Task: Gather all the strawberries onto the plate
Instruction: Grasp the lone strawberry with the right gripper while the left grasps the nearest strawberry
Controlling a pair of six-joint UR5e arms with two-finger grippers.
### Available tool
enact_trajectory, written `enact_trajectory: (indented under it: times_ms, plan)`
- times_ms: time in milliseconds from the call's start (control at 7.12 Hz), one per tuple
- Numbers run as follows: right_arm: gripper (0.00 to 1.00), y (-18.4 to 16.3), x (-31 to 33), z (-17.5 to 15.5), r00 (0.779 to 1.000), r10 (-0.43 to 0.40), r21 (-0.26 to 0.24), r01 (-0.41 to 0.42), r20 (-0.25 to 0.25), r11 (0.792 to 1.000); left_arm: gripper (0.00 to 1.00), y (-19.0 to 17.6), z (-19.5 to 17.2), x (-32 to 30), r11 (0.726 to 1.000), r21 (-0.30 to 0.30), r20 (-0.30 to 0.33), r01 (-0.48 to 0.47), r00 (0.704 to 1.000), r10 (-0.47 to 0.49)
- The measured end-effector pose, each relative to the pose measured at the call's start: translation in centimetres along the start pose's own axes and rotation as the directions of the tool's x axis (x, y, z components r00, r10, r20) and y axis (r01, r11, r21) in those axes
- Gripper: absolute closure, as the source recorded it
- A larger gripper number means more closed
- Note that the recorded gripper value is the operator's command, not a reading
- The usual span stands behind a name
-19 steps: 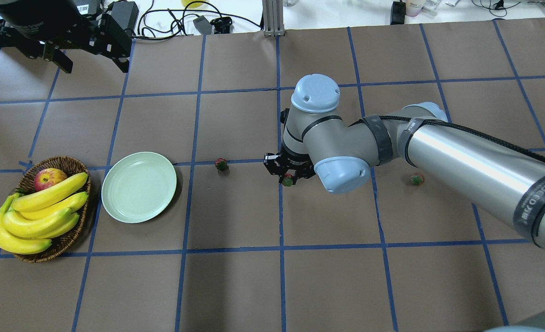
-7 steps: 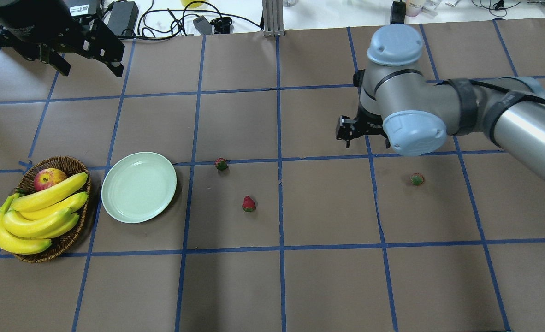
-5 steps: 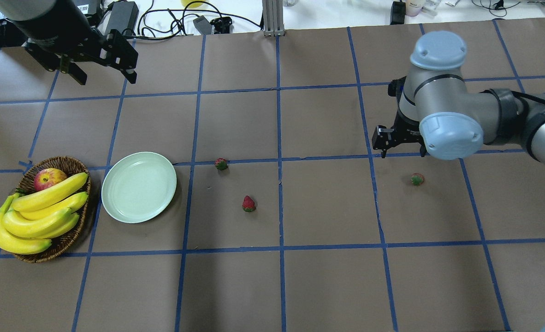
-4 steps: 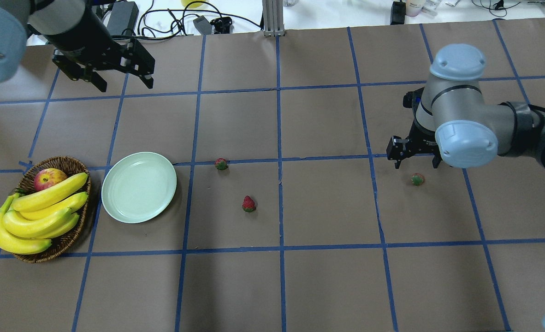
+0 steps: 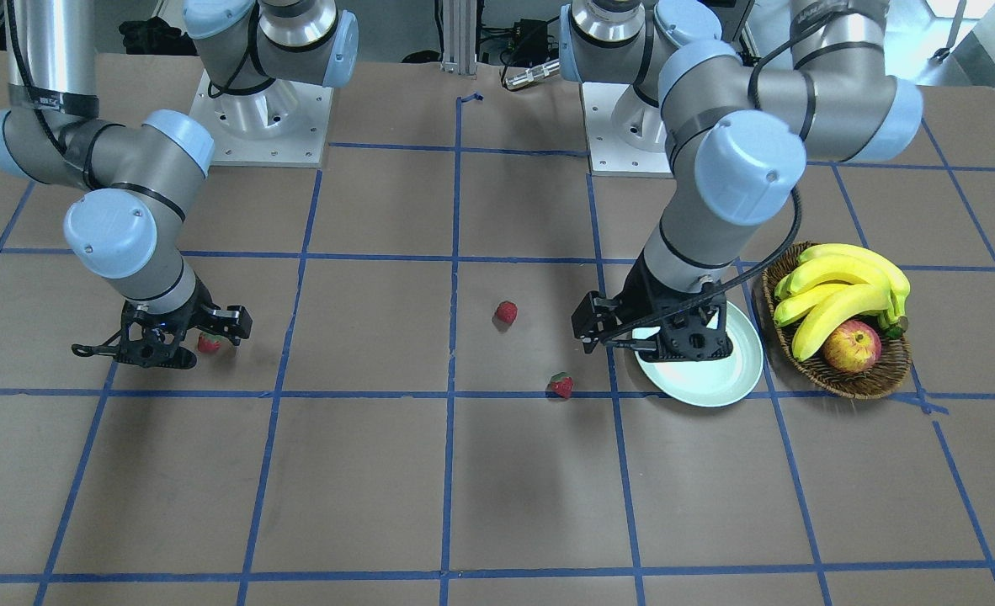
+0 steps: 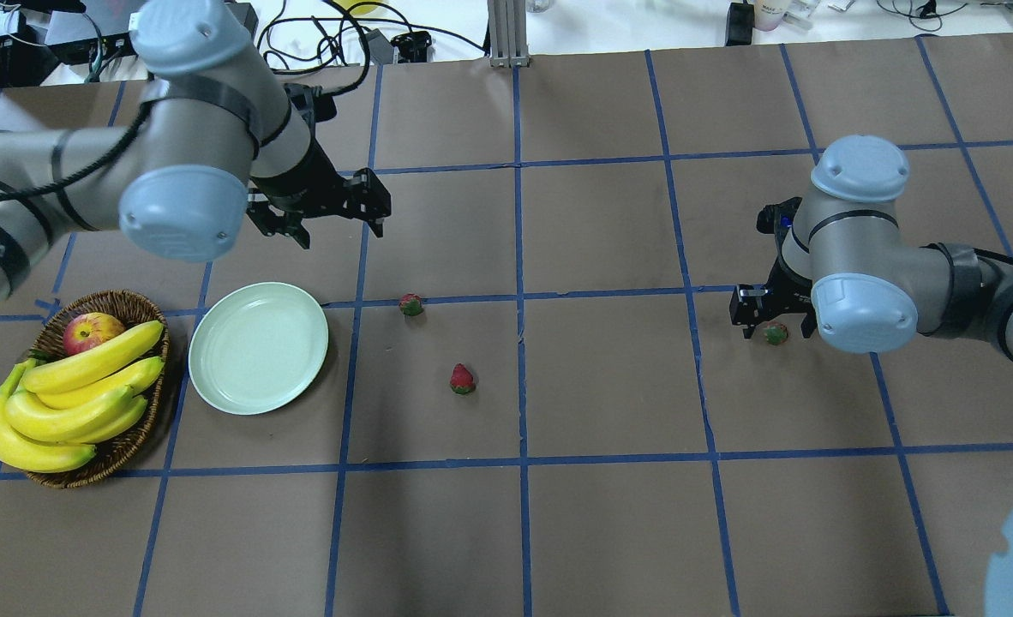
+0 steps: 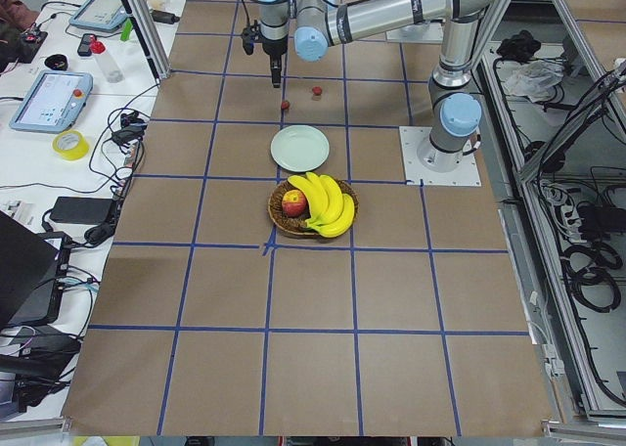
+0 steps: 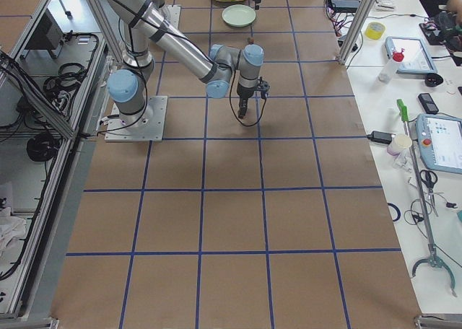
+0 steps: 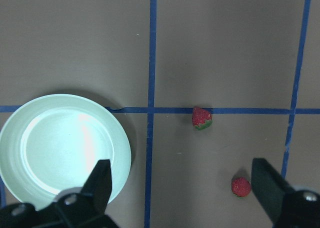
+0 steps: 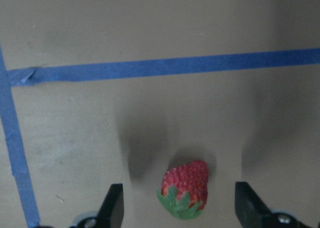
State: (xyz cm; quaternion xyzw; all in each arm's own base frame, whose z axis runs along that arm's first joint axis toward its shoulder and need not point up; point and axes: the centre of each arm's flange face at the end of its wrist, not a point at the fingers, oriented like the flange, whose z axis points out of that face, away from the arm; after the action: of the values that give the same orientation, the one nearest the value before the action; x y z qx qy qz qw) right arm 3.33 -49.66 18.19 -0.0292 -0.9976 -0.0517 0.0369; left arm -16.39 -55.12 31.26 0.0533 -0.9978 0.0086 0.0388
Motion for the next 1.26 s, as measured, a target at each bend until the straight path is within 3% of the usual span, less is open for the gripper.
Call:
enact_trajectory:
  times_ms: [140,281,421,702,983,1264]
  plan:
    - [0.89,-0.1,0.0,0.4,1.000,-0.001,0.000,0.001,0.002,1.000,0.03,0.3,3.4,1.0,0.999,-0.022,0.003,0.029,1.000,-0.029]
    - [1.00,-0.3,0.0,0.6,1.000,-0.002,0.001,0.002,0.002,1.000,0.07,0.5,6.4,1.9,0.998,-0.041,0.008,0.053,0.999,-0.053]
    - [1.00,-0.4,0.0,0.4,1.000,-0.004,0.007,0.004,0.000,1.000,0.12,0.5,8.9,2.5,0.996,-0.058,0.014,0.069,0.998,-0.068]
    - [1.00,-0.8,-0.2,-0.8,1.000,0.018,0.015,-0.018,0.007,1.000,0.12,0.3,12.5,2.7,0.991,-0.094,0.029,0.091,0.996,-0.089]
    - [1.00,-0.1,-6.0,-2.9,0.991,0.035,0.003,-0.035,0.133,0.999,0.16,0.0,14.5,2.7,0.989,-0.112,0.038,0.101,0.995,-0.097]
    - [1.00,0.7,-16.5,-6.3,0.972,0.026,0.023,-0.032,0.235,0.999,0.46,-0.1,15.0,2.7,0.985,-0.115,0.041,0.127,0.992,-0.123]
